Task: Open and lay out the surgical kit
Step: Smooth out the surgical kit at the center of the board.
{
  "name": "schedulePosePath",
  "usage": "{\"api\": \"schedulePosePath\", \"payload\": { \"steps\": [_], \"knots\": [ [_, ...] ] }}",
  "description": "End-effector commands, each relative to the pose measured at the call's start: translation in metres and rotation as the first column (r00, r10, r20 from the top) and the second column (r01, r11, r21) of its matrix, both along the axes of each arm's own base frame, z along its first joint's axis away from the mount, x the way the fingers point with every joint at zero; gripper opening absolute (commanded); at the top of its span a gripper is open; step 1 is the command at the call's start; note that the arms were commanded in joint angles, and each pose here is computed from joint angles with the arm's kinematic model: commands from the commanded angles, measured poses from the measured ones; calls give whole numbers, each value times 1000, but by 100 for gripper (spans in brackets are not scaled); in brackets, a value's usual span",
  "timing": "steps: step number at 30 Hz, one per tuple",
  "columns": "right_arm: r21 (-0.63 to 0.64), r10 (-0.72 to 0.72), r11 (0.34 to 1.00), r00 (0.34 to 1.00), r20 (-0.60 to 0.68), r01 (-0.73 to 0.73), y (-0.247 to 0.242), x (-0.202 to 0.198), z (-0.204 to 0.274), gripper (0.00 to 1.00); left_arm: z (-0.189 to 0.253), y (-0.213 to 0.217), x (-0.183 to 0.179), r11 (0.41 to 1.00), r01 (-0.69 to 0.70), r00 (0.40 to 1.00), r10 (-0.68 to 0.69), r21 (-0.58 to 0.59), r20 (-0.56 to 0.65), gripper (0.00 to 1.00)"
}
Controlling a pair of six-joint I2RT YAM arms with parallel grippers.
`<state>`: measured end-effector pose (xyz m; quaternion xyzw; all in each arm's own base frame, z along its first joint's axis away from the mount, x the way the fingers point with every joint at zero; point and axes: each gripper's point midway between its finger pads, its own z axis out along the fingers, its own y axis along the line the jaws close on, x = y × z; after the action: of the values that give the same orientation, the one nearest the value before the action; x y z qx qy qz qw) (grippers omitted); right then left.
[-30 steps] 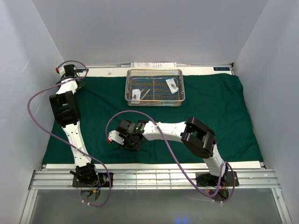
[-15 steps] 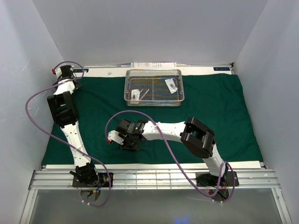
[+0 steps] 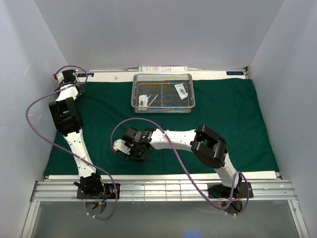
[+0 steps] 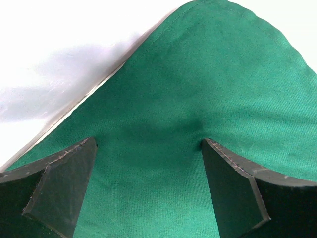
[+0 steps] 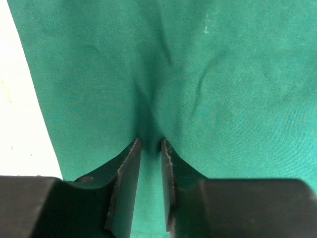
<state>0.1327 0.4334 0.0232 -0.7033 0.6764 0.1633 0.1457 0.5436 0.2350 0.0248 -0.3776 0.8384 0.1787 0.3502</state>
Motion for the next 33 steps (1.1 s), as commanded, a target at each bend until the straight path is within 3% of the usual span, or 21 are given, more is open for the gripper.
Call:
{"api": "schedulePosePath", "payload": {
  "steps": [1, 2, 4, 9, 13, 20, 24, 27, 28, 30, 33],
  "knots": [
    [-49, 9, 999, 1000, -20, -10, -2, -7, -12, 36, -18, 11, -34, 999, -39, 992, 36, -23, -123, 98],
    [-43, 8, 999, 1000, -13, -8, 0, -5, -8, 37, -13, 8, -32, 999, -35, 994, 31, -35, -109, 98],
    [-31, 5, 999, 1000, -6, -5, 4, -3, -2, 48, 3, 5, -28, 999, -31, 997, 28, -36, -78, 98],
    [24, -22, 1000, 998, 52, 21, 16, 13, 25, 57, 38, -10, -16, 999, 5, 1000, -5, -44, -17, 98],
    [84, -79, 994, 992, 103, 70, 21, 38, 58, 73, 67, -24, -8, 999, 24, 999, -23, -43, 32, 98],
    [157, -367, 927, 909, 199, 340, -21, 113, 114, 83, 110, -51, -8, 989, 59, 992, -42, -138, 122, 98],
    [226, -596, 799, 784, 175, 557, -68, 158, 143, 87, 131, -85, -19, 981, 114, 984, -90, -155, 154, 98],
    [264, -742, 665, 657, 134, 699, -110, 186, 158, 87, 142, -113, -27, 972, 171, 973, -140, -164, 182, 98],
    [272, -805, 587, 584, 104, 762, -128, 199, 160, 88, 144, -121, -29, 968, 186, 970, -154, -168, 186, 98],
    [276, -860, 506, 500, 97, 817, -154, 208, 162, 87, 150, -131, -32, 963, 206, 965, -171, -173, 199, 98],
    [286, -943, 328, 329, 45, 900, -197, 222, 163, 86, 155, -149, -36, 953, 238, 958, -198, -187, 209, 98]
  ]
}}
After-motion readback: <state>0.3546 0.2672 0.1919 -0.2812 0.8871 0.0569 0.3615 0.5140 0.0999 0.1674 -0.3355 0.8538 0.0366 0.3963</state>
